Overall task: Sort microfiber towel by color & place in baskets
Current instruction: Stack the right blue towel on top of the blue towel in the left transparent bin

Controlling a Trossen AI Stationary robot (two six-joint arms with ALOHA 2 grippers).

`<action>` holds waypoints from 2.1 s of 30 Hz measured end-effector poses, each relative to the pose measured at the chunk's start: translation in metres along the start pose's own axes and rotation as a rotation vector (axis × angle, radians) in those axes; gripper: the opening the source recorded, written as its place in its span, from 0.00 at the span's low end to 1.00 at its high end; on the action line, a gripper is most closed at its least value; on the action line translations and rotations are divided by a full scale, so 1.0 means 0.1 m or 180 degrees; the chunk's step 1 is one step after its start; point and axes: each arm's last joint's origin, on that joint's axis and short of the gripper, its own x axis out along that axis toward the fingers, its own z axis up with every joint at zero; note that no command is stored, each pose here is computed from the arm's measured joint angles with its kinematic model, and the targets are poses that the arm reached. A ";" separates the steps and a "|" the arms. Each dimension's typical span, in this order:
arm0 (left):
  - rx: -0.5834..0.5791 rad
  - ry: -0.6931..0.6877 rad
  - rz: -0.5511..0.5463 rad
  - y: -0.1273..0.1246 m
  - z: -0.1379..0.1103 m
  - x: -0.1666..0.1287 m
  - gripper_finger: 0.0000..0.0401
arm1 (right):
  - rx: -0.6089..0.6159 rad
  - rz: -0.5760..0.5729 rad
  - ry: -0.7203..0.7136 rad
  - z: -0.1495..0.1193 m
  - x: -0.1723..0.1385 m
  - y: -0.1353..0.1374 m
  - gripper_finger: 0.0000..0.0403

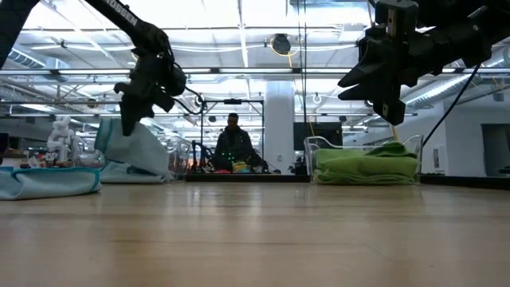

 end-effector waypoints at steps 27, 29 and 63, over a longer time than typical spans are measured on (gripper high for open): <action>-0.0366 0.0465 0.0956 0.06 0.06 0.40 0.59 | -0.0063 0.0448 0.0455 -0.10 -0.01 0.10 0.15; -0.0374 0.0522 0.1020 0.05 0.07 0.38 0.65 | -0.0078 0.0469 0.0478 -0.11 -0.01 0.11 0.15; -0.2433 -0.0371 0.0360 -0.08 0.07 0.16 0.04 | -0.0060 0.0517 0.0541 -0.16 -0.01 0.15 0.15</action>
